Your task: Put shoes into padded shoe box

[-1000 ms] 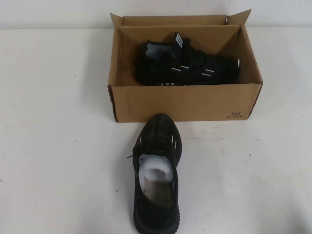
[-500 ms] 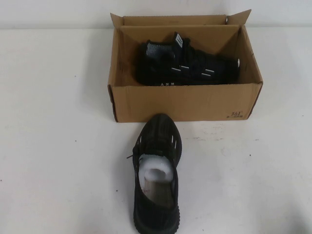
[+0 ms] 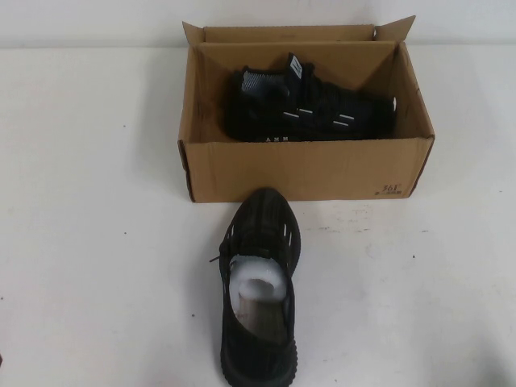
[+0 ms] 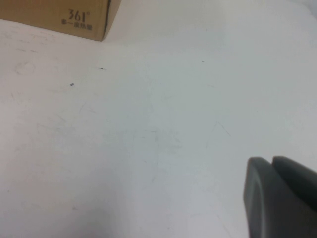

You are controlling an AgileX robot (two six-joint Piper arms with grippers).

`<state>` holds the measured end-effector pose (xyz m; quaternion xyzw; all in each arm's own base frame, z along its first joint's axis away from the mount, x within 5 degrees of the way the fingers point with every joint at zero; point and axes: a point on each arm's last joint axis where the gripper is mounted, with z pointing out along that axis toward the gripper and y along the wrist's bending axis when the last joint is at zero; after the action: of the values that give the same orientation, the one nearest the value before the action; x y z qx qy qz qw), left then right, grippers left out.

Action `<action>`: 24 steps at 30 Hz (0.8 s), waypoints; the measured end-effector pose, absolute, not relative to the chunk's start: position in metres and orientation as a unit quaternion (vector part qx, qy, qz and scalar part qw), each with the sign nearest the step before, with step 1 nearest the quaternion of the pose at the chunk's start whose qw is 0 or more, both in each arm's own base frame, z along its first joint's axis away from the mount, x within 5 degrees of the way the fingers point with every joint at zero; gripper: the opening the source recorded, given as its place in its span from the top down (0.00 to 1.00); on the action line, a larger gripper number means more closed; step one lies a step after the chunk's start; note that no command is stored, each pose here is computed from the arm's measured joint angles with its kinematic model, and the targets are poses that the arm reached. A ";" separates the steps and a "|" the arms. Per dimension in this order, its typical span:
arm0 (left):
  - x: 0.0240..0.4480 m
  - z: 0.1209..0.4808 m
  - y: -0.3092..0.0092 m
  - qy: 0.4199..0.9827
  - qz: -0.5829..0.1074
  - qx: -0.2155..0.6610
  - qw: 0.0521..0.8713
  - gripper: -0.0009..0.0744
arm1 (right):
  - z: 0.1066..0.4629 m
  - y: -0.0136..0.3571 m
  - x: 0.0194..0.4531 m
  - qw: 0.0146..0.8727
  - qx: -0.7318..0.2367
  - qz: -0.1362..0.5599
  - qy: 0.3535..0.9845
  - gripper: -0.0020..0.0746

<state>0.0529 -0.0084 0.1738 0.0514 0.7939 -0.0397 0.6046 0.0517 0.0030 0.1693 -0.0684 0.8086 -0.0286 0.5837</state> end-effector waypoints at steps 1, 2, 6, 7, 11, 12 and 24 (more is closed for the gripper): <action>0.053 0.175 -0.010 0.790 -0.062 0.033 0.610 0.99 | 0.169 0.003 0.052 0.584 -0.068 -0.029 0.809 0.98; 0.053 0.177 -0.011 0.784 -0.091 0.009 0.614 0.99 | 0.169 0.003 0.052 0.584 -0.068 -0.029 0.809 0.98; 0.054 0.186 -0.015 0.748 -0.205 -0.092 0.625 0.99 | 0.169 0.003 0.052 0.584 -0.068 -0.029 0.809 0.98; 0.055 0.188 -0.015 0.736 -0.232 -0.117 0.625 0.99 | 0.169 0.003 0.052 0.584 -0.068 -0.029 0.809 0.98; 0.055 0.194 -0.014 0.704 -0.282 -0.169 0.630 0.99 | 0.169 0.003 0.052 0.584 -0.068 -0.029 0.809 0.98; 0.055 0.195 -0.013 0.697 -0.284 -0.175 0.634 0.99 | 0.169 0.003 0.052 0.584 -0.068 -0.029 0.809 0.98; 0.054 0.266 -0.030 0.768 -0.291 -0.082 0.564 0.99 | 0.169 0.003 0.052 0.584 -0.068 -0.029 0.809 0.98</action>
<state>0.0537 -0.0298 0.2659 -0.0820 0.7680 -0.2914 0.5643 0.0517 0.0030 0.1693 -0.0684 0.8086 -0.0286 0.5837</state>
